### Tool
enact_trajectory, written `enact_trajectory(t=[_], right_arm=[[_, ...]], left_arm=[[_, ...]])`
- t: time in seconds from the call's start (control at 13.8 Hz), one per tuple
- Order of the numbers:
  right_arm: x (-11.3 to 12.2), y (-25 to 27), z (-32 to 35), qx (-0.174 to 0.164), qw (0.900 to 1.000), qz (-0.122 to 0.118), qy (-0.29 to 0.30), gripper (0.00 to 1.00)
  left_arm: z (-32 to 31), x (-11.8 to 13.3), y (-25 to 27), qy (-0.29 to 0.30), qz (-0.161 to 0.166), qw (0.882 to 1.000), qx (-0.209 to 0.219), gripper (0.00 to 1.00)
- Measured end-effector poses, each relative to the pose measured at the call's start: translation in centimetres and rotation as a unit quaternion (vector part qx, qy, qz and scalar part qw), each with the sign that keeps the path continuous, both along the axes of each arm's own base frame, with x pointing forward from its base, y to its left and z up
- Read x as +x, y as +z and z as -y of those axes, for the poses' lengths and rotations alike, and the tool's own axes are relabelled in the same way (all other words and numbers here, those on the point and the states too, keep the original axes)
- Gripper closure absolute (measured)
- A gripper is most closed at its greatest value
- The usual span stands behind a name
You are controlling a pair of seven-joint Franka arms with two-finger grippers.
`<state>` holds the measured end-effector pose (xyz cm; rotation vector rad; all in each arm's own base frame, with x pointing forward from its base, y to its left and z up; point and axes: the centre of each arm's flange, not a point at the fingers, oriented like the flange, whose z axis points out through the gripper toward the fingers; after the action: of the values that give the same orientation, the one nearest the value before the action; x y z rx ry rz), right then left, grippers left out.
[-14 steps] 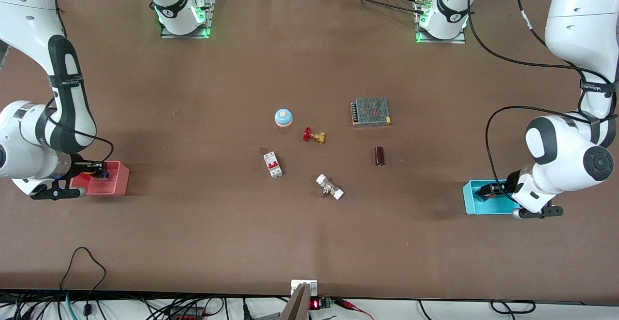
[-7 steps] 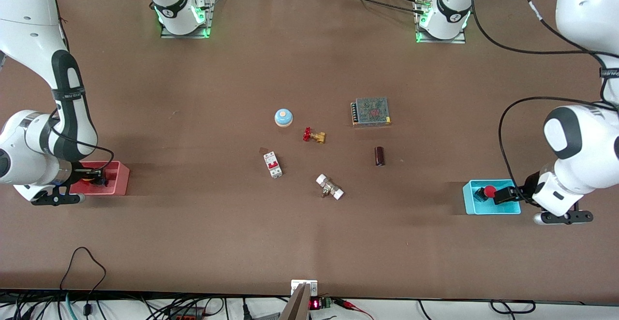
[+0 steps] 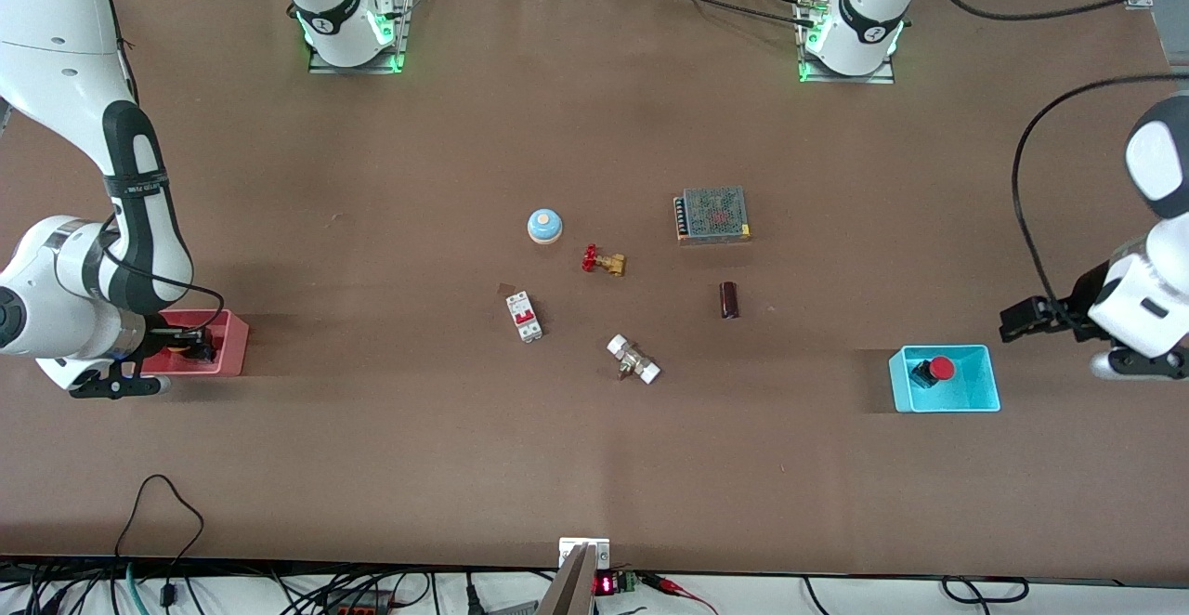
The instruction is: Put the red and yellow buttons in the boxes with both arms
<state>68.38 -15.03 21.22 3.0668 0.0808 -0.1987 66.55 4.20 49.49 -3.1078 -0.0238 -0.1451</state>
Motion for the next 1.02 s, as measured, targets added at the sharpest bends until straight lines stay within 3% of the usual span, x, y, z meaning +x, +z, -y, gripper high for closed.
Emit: enact_trajectory(t=[0.22,0.44,0.73,1.02], right_arm=[[0.3,0.4,0.0,0.000,1.000,0.005,0.002,0.33],[1.4,3.8,-0.3,0.009,0.999,0.036,-0.004,0.02],[1.7,12.5,-1.9,0.037,0.996,0.077,-0.008,0.00],[1.0,19.0,-6.7,0.053,0.995,0.079,0.023,0.00]], left_arm=[[1.1,-2.4,5.5,-0.003,0.016,1.000,0.004,0.00],[1.6,-5.0,9.0,-0.006,0.034,0.999,0.005,0.00],[2.2,-7.8,9.5,-0.010,0.060,0.998,0.008,0.00],[2.4,-9.9,9.2,-0.011,0.065,0.998,0.010,0.00]])
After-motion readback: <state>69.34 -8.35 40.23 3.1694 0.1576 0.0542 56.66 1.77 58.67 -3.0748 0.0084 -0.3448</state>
